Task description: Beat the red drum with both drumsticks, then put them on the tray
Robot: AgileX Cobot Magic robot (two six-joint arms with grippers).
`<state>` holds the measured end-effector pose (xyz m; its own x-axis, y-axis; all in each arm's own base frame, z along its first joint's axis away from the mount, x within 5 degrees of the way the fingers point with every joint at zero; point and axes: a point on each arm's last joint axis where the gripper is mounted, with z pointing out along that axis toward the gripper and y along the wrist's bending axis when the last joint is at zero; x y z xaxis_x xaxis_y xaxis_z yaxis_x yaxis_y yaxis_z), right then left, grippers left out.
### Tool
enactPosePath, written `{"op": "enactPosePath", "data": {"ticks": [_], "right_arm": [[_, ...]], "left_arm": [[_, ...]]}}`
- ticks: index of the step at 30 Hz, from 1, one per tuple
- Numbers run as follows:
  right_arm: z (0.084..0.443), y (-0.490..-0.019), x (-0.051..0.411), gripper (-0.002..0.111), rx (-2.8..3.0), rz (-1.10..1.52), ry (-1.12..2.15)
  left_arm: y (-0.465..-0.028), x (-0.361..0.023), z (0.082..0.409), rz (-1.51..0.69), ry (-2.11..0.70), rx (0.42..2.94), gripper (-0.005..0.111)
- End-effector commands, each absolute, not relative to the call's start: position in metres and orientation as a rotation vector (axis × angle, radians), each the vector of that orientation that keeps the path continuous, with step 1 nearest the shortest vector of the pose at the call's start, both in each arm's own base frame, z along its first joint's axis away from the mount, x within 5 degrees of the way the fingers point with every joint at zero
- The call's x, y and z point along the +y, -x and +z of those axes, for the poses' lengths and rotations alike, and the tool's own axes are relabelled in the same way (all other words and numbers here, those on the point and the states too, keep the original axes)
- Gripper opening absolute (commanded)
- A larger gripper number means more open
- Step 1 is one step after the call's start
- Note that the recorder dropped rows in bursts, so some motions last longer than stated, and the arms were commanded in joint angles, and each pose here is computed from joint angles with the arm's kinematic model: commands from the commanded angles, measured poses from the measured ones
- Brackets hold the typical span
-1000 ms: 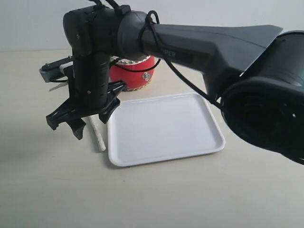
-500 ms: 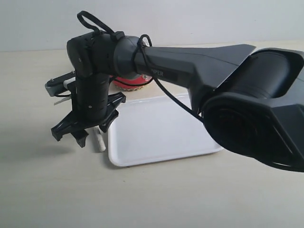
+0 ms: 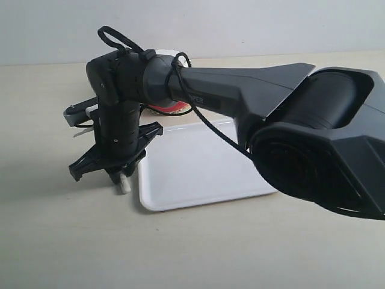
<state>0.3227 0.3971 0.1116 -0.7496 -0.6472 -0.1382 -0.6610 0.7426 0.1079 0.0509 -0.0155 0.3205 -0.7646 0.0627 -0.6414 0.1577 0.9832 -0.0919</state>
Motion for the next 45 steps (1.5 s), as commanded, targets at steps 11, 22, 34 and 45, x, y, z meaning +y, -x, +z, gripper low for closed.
{"op": "enactPosePath", "data": {"ticks": [11,22,34,45], "right_arm": [[0.165,-0.322,0.393,0.0,2.781,0.25,1.024],[0.298,-0.304,0.359,0.0,2.51,0.236,1.1],[0.317,-0.326,0.265,0.0,2.617,0.127,0.916],[0.271,-0.325,0.226,0.0,2.788,0.008,0.942]], "left_arm": [[-0.051,-0.015,0.323,-0.182,-0.144,2.427,0.0],[-0.113,-0.021,0.298,-0.274,-0.126,2.716,0.0],[-0.218,-0.028,0.289,-0.312,-0.201,2.853,0.0],[-0.297,-0.106,0.279,-0.318,-0.667,2.833,0.0]]}}
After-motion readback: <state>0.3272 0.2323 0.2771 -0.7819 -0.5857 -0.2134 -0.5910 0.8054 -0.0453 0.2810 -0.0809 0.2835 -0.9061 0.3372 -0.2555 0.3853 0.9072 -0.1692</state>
